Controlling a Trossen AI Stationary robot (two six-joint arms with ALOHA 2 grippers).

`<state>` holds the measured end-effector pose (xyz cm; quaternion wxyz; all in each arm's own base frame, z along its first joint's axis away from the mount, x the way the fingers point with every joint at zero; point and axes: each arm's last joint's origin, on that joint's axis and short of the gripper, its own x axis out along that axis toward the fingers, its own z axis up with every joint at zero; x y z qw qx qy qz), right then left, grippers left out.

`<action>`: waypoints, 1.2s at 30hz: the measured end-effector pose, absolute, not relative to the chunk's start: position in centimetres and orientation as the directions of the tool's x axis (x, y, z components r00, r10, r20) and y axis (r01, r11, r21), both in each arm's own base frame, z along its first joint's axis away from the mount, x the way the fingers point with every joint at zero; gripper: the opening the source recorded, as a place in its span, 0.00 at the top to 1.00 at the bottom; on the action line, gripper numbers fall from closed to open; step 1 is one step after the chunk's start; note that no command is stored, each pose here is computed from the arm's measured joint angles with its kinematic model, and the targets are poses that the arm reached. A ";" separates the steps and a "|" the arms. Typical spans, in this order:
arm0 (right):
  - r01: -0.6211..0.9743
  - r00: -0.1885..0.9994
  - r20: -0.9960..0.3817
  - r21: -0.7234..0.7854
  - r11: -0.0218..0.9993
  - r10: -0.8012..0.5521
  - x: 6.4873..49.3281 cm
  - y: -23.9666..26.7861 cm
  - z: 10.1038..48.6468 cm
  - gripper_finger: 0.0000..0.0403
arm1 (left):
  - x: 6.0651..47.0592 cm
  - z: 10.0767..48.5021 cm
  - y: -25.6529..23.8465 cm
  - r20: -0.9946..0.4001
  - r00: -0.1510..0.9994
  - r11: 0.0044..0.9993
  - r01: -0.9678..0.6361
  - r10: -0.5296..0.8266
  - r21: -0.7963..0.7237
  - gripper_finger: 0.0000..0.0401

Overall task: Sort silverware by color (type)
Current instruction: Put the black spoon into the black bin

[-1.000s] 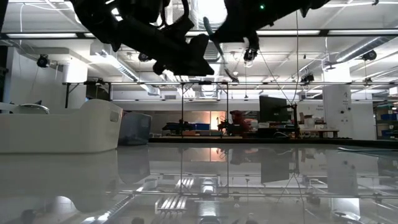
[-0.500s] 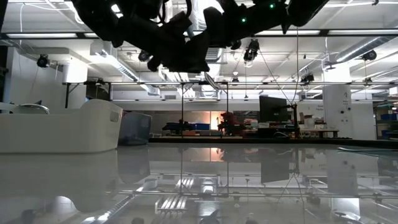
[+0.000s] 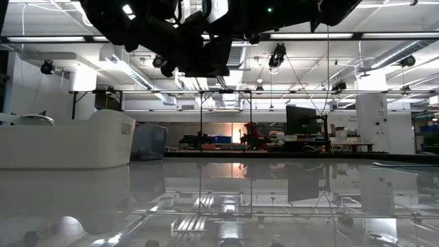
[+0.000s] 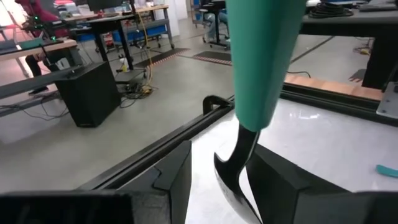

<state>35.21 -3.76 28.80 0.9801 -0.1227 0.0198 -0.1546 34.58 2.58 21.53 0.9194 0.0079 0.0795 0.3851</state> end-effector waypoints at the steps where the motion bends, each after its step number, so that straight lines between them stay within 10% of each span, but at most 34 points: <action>1: 0.299 0.951 0.000 -0.246 0.922 -0.308 35.2 -3.8 28.8 0.89 | 34.6 21.5 2.6 -0.140 0.690 0.703 -0.707 0.710 0.076 0.68; 11: 0.273 0.959 -0.009 -0.251 0.929 -0.285 35.2 -3.0 28.8 0.89 | 34.5 21.3 2.6 -0.164 0.688 0.705 -0.703 0.707 0.087 0.97; 15: 0.320 0.942 -0.045 -0.186 0.929 -0.333 34.9 -3.0 28.7 0.88 | 34.6 21.2 2.5 -0.182 0.719 0.739 -0.668 0.670 0.084 0.98; 25: 0.395 0.872 -0.249 -0.149 0.907 -0.421 30.6 -3.1 30.7 0.49 | 32.1 23.4 2.2 -0.303 0.735 0.790 -0.600 0.606 0.124 1.00; 36: 0.441 0.786 -0.466 -0.036 0.897 -0.406 25.3 -2.6 31.6 0.51 | 24.4 26.1 0.2 -0.686 0.706 0.935 -0.339 0.179 -0.105 1.00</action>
